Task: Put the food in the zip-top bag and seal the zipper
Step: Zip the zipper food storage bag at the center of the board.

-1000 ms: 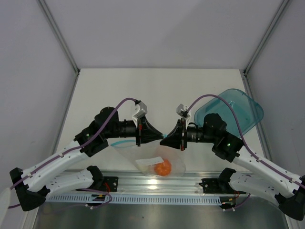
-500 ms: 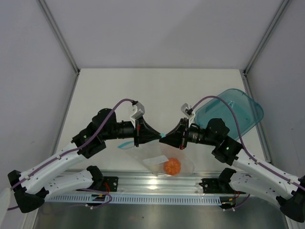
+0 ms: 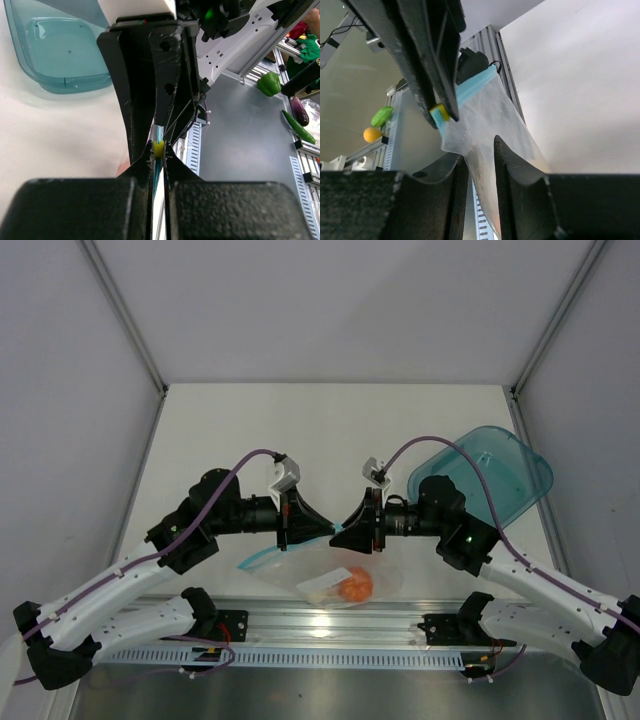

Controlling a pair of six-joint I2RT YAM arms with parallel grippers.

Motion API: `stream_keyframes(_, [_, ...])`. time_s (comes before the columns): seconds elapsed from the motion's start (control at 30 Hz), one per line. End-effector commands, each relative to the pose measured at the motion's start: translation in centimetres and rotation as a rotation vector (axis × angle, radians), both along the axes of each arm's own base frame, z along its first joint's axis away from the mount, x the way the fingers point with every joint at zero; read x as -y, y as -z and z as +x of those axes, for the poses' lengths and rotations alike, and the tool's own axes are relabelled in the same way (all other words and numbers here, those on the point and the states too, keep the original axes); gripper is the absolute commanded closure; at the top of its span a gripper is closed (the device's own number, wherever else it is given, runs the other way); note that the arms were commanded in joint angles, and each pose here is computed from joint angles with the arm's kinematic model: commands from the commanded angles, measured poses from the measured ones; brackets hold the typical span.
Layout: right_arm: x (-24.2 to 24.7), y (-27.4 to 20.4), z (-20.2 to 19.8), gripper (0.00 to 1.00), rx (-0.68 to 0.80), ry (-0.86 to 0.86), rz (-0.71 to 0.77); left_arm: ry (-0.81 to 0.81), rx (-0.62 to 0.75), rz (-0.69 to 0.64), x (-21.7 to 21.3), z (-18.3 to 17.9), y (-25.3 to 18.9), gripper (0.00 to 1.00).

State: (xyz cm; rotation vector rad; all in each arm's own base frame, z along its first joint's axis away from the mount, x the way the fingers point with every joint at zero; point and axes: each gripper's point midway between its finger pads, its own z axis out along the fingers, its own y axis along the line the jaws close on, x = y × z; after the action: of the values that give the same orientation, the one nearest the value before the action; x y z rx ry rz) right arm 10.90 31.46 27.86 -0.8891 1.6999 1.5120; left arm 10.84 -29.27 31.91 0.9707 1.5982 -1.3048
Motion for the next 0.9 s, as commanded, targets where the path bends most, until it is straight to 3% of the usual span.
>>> stream_keyframes(0.0, [0.3,-2.7,-0.7,0.72,0.121,-0.047,0.023,0.021,0.016,-0.026,-0.1,-0.3,-0.8,0.99])
stream_keyframes(0.17, [0.5,-4.0,-1.1,0.72,0.158,-0.090,0.002,0.026,0.011,-0.029,-0.1,-0.4,-0.9,1.00])
stream_keyframes(0.33, [-0.1,-3.8,-1.1,0.80,0.158,-0.148,-0.048,0.040,0.010,-0.033,0.1,-0.5,-1.0,0.99])
stream_keyframes(0.4, [-0.3,-4.1,-0.9,0.86,0.165,-0.151,-0.056,0.041,0.006,-0.026,0.1,-0.5,-0.9,0.99])
stream_keyframes(0.43, [-0.4,-3.8,-0.7,1.00,0.165,-0.147,-0.071,0.046,0.006,-0.029,0.1,-0.6,-1.0,1.00])
stream_keyframes(0.87, [0.5,-7.3,2.3,1.00,0.157,0.107,0.012,-0.007,-0.026,0.041,0.0,0.4,0.9,0.99])
